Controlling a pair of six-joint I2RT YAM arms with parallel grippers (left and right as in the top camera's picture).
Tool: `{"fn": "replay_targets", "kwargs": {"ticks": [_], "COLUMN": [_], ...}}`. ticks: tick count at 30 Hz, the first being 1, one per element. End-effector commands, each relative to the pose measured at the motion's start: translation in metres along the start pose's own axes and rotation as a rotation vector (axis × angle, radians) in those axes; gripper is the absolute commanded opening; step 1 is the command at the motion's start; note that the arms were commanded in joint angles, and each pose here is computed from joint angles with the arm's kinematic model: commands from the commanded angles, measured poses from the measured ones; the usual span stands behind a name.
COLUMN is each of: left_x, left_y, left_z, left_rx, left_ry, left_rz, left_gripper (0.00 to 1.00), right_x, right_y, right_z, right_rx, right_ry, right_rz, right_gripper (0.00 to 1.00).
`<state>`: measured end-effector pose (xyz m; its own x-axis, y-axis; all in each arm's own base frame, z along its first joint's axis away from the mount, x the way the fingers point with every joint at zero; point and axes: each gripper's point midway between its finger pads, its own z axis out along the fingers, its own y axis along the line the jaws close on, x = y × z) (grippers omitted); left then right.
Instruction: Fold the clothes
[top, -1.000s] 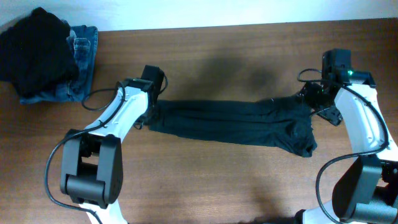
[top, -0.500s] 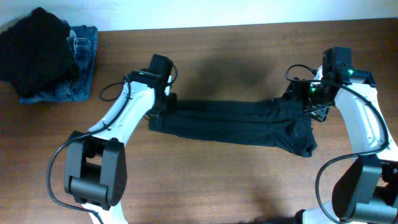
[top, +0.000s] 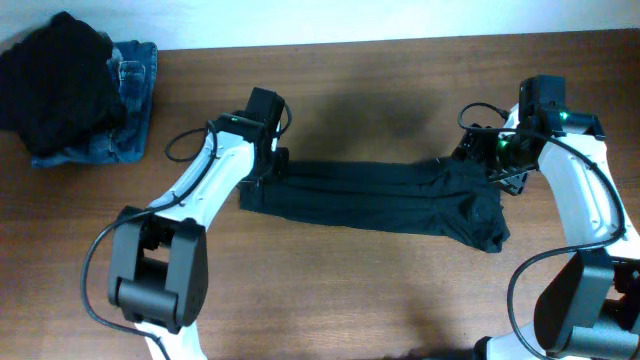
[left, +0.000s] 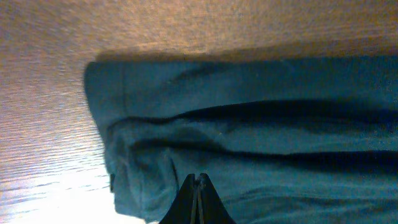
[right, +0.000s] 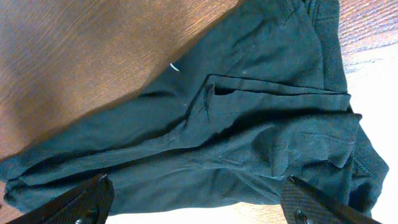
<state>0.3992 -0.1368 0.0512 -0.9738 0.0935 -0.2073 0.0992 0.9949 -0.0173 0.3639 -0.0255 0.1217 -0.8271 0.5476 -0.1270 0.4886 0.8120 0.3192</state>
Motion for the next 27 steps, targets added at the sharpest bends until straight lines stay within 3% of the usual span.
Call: {"fn": "replay_targets", "kwargs": {"ticks": [1, 21, 27], "left_x": [0.002, 0.028, 0.028], "left_y": [-0.004, 0.0, 0.031], "left_z": [0.014, 0.051, 0.048], "left_rx": [0.013, -0.011, -0.185], "left_ry": [0.031, 0.164, 0.156], "left_rz": [0.014, 0.035, 0.051], "left_gripper": [0.01, 0.02, 0.02], "right_x": [0.001, 0.011, 0.014], "right_y": [0.0, -0.008, -0.011], "right_z": [0.001, 0.013, 0.019], "right_rx": [-0.003, 0.011, 0.021], "right_ry": [0.009, 0.04, 0.06], "right_rz": [-0.007, 0.002, 0.007], "right_gripper": [0.91, 0.91, 0.91]}}
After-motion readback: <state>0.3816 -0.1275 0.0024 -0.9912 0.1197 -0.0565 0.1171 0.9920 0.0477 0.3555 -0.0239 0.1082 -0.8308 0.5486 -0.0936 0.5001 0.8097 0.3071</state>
